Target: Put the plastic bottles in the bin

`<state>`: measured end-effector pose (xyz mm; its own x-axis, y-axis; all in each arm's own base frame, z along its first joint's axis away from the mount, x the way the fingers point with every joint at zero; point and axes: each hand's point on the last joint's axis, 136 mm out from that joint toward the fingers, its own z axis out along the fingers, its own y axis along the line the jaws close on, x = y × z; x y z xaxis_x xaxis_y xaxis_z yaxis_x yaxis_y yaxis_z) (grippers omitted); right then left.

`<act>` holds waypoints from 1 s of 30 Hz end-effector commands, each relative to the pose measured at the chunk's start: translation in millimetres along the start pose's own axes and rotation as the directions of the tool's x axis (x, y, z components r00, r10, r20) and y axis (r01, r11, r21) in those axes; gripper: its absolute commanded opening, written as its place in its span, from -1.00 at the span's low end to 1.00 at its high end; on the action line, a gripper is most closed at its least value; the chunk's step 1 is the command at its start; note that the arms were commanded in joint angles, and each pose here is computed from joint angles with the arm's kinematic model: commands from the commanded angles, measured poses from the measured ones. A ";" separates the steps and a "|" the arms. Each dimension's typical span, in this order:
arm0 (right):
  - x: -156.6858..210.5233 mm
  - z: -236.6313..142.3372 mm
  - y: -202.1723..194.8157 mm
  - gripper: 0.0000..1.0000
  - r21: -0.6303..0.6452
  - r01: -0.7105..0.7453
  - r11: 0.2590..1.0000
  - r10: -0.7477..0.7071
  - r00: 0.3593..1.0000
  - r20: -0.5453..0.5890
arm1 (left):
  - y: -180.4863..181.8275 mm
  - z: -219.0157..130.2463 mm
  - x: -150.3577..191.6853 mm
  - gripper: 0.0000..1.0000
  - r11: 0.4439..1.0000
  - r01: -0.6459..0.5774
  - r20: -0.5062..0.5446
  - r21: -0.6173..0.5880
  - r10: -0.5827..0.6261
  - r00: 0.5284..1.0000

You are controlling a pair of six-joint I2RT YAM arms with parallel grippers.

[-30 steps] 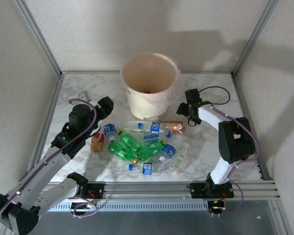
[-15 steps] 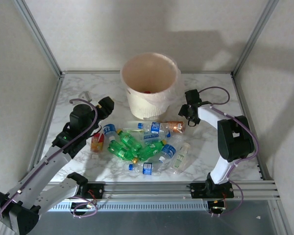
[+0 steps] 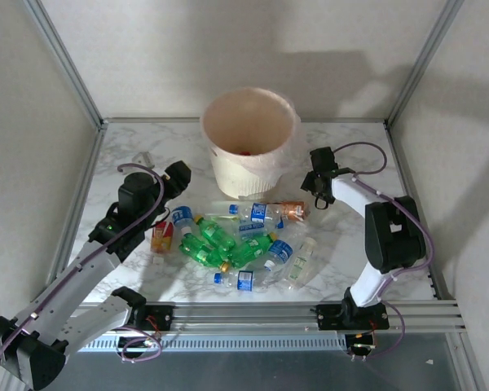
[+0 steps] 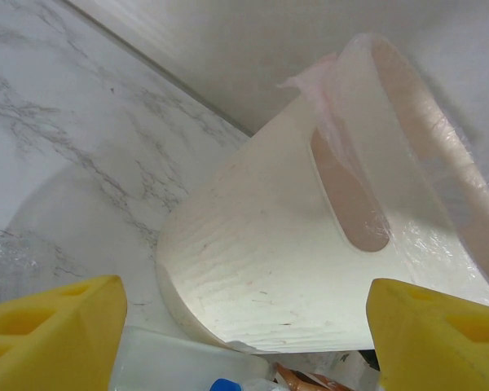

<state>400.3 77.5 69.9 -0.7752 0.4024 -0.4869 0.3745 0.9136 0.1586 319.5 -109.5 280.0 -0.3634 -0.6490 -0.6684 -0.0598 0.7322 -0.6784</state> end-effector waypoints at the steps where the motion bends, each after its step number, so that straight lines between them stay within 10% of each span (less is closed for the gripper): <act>1: -11.8 -21.0 -14.0 0.30 0.033 -0.024 0.999 0.022 0.998 0.057 | 2.8 0.6 -1.6 0.55 1.000 0.005 0.010 -0.003 -0.005 1.000; 20: -82.1 -164.8 -5.0 0.29 -0.132 -0.088 0.987 0.124 0.949 0.291 | 24.2 2.1 6.2 0.54 0.997 0.007 0.010 -0.081 -0.006 1.000; 30: -126.4 -275.8 92.1 0.30 -0.505 0.101 0.857 0.149 0.890 0.430 | 33.7 3.4 11.6 0.53 0.995 0.026 0.014 -0.100 -0.024 1.000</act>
<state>390.9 97.4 336.6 -0.4625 0.4780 -0.7467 0.1464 0.8718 0.4674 317.5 -100.7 251.0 -0.3710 -0.6519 -0.6613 -0.1330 0.7421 -0.6569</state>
